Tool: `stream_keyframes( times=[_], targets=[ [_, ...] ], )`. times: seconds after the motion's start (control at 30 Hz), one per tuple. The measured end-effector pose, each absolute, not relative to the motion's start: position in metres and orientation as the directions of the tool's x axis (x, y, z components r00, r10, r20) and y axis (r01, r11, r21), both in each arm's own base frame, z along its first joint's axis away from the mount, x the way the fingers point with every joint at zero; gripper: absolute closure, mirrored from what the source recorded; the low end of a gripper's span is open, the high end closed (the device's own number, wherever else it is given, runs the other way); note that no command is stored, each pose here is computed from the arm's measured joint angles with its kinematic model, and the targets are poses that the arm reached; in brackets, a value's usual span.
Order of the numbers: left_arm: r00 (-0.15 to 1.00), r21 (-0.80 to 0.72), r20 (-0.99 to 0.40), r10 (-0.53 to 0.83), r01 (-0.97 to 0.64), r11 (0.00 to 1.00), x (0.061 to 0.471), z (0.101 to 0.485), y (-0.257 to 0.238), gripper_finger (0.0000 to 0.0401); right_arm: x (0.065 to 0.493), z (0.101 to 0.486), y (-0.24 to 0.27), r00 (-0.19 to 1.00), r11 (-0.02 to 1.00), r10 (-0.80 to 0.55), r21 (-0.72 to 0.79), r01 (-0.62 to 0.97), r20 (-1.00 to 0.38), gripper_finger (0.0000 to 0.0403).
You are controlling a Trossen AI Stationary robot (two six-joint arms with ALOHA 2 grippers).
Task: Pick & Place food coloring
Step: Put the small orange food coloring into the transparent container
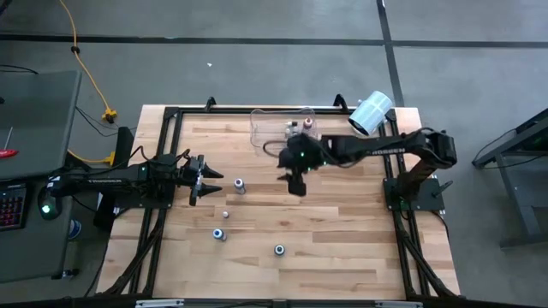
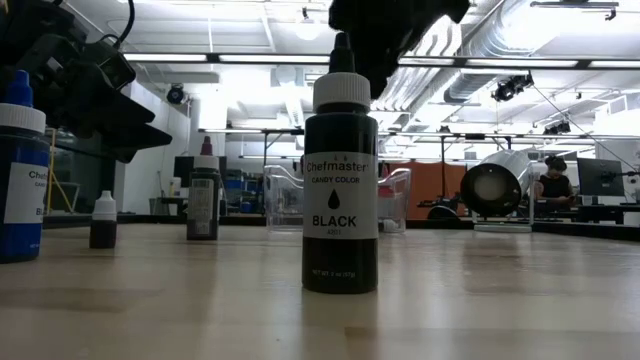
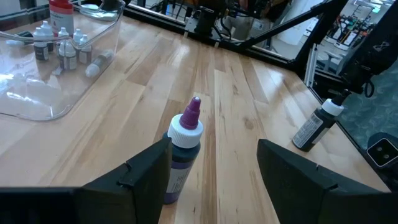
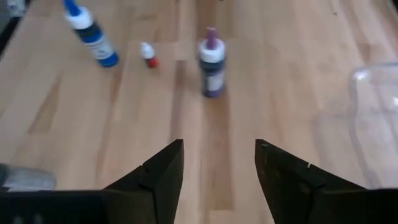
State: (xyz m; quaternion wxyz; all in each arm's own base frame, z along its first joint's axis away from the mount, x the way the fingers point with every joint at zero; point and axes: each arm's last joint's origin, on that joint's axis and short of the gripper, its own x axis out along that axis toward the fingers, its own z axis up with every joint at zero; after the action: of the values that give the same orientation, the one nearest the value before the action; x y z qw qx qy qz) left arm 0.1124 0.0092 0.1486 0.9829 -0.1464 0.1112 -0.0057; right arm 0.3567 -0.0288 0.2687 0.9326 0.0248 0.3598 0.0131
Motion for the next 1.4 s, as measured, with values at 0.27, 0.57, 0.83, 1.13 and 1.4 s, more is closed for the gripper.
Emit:
stream_keyframes(
  times=[0.27, 0.57, 0.83, 1.13, 1.4],
  targets=[
    [0.975, -0.289, -0.217, -0.043, -0.022, 0.957, 0.112, 0.149, 0.009, 0.0167, 0.361, 0.265, 0.001, 0.730, 0.994, -0.022, 0.060, 0.086, -0.683, 0.0214],
    [0.975, -0.289, -0.217, -0.043, -0.022, 0.957, 0.112, 0.149, 0.009, 0.0167, 0.426, 0.249, 0.031, 0.720, 0.990, 0.046, 0.126, 0.059, -0.693, 0.0214],
    [0.975, -0.289, -0.218, -0.043, -0.022, 0.957, 0.112, 0.148, 0.009, 0.0167, 0.491, 0.226, 0.064, 0.739, 0.992, 0.089, 0.129, -0.003, -0.667, 0.0213],
    [0.975, -0.289, -0.217, -0.044, -0.022, 0.957, 0.112, 0.149, 0.009, 0.0167, 0.523, 0.183, 0.079, 0.753, 0.994, 0.069, 0.108, 0.003, -0.654, 0.0213],
    [0.975, -0.289, -0.217, -0.043, -0.022, 0.957, 0.112, 0.149, 0.009, 0.0167, 0.531, 0.161, 0.069, 0.751, 0.995, 0.027, 0.091, 0.044, -0.660, 0.0213]
  ],
)
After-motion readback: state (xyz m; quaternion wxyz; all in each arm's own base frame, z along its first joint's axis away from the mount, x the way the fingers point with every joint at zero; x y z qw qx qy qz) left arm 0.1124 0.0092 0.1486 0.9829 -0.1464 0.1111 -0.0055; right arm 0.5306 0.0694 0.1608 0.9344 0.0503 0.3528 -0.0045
